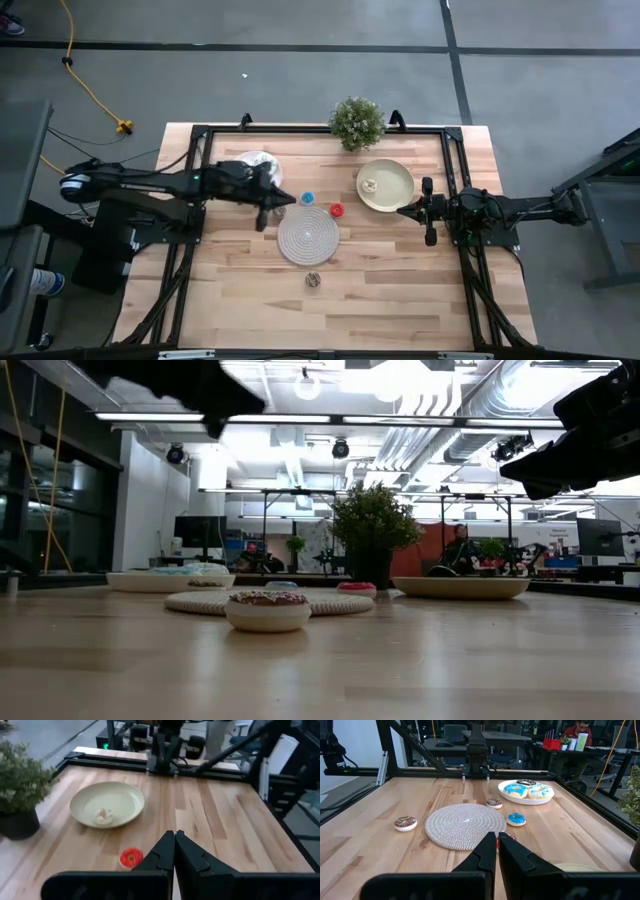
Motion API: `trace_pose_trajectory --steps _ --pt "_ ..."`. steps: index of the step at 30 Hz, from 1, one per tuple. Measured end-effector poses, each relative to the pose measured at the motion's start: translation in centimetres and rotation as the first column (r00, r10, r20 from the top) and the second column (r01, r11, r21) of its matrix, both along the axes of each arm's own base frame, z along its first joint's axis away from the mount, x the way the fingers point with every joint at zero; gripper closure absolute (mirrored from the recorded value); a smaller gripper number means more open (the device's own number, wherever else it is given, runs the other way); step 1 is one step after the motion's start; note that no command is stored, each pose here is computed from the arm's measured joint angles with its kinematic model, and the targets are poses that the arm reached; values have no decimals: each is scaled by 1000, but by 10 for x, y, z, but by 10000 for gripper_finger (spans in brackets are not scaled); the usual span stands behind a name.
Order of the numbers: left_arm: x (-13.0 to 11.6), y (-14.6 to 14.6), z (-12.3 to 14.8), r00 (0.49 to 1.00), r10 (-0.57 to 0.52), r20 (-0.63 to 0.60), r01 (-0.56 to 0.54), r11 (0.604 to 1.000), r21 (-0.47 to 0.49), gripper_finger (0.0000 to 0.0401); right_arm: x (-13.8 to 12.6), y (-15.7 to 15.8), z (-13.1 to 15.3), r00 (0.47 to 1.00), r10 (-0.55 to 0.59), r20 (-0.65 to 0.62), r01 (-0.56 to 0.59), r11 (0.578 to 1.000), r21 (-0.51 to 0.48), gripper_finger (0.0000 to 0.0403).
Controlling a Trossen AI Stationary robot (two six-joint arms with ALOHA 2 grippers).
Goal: Pick & Place donuts
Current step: Put the small bottom brown donut on the brown plate
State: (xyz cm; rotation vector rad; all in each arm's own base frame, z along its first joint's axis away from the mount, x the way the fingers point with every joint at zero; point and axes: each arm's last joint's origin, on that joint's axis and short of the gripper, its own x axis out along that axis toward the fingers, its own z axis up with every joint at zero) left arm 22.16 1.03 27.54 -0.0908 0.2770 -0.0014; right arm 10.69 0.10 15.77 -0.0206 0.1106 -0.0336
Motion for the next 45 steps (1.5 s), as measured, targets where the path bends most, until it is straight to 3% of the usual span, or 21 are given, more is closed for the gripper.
trace_pose_trajectory --steps 9,21,26,31,35,38,43,45 --pt "-61 1 -20 992 -60 109 62 998 -13 401 0 0 0 1000 0 0 0 1000 0 391" --pt "-115 -5 -40 948 -74 308 74 997 13 401 0 0 0 1000 0 0 0 1000 0 391" --pt "-129 -7 -46 916 -96 389 92 995 30 401 0 0 0 1000 0 -1 0 1000 0 391" --pt "-141 -6 -48 875 -35 484 23 999 31 401 0 0 0 1000 0 0 0 1000 0 391" --pt "-140 -7 -47 855 -5 519 -11 1000 27 401 0 0 0 1000 0 -1 0 1000 0 391" --pt "-142 -8 -41 806 25 591 -61 997 41 401 0 0 0 1000 0 0 0 1000 0 391" --pt "-136 -12 -58 762 30 647 -63 998 27 401 0 0 0 1000 0 -1 0 1000 0 391" --pt "-133 -13 -67 773 25 634 -54 998 27 401 0 0 0 1000 0 -1 0 1000 0 391"
